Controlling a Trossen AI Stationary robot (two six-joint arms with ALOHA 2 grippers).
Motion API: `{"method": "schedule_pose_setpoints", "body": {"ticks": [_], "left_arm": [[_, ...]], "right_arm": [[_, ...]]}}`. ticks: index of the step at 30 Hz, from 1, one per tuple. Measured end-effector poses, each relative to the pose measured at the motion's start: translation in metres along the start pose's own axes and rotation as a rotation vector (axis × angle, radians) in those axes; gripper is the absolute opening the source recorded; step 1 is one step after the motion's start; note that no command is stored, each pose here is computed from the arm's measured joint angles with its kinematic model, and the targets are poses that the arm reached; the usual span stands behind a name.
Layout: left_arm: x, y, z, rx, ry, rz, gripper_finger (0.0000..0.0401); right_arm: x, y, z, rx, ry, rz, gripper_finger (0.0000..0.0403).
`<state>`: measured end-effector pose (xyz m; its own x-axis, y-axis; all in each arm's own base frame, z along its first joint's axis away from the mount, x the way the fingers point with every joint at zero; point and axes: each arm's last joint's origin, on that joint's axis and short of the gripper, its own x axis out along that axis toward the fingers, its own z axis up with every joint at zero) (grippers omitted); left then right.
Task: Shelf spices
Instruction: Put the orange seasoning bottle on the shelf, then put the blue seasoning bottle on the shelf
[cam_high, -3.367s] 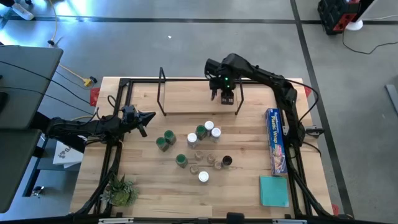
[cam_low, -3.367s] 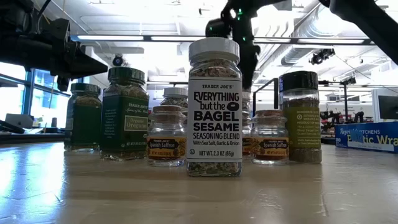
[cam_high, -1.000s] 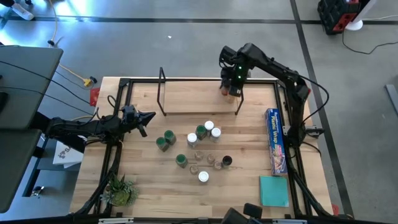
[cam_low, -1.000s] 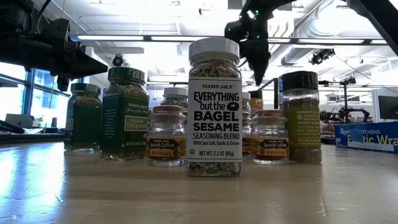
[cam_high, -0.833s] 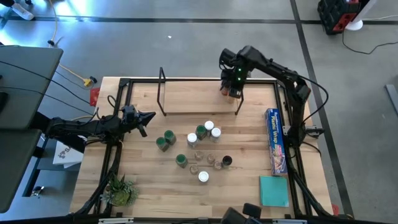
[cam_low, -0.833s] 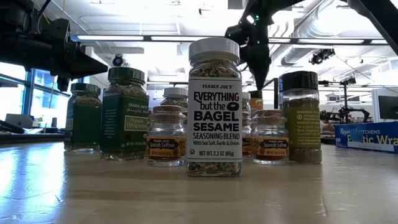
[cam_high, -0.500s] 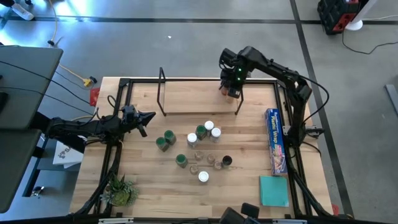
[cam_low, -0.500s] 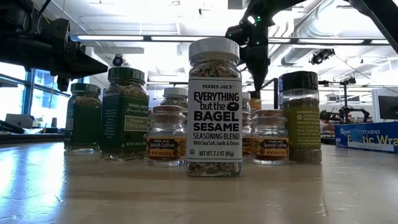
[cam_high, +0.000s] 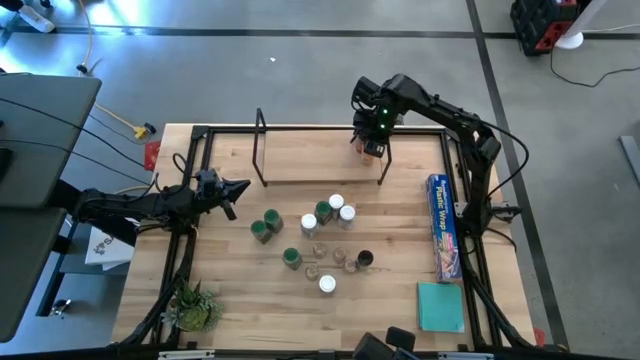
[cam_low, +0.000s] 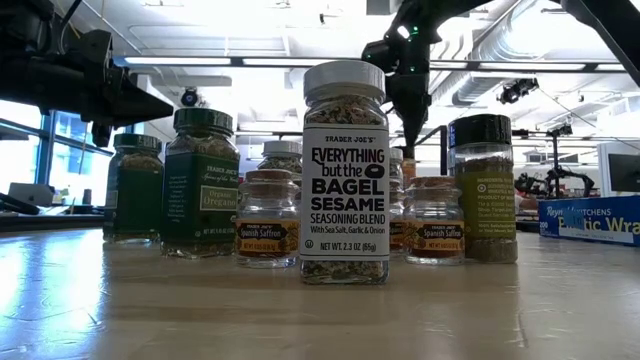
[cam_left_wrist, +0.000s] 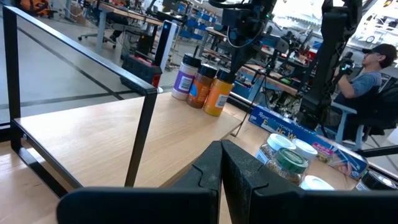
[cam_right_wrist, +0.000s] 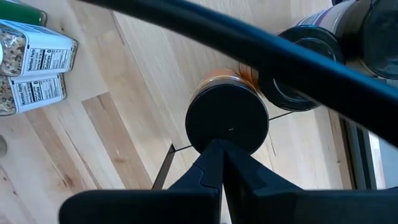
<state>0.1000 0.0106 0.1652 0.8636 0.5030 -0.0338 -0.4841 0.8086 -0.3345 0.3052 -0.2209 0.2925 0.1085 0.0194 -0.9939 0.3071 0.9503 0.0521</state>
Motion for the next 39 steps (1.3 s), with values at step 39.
{"method": "schedule_pose_setpoints", "body": {"ticks": [39], "left_arm": [[0.0, 0.0, 0.0, 0.0, 0.0, 0.0, 0.0005]], "right_arm": [[-0.061, 0.029, -0.023, 0.05, -0.23, 0.12, 0.0]]}}
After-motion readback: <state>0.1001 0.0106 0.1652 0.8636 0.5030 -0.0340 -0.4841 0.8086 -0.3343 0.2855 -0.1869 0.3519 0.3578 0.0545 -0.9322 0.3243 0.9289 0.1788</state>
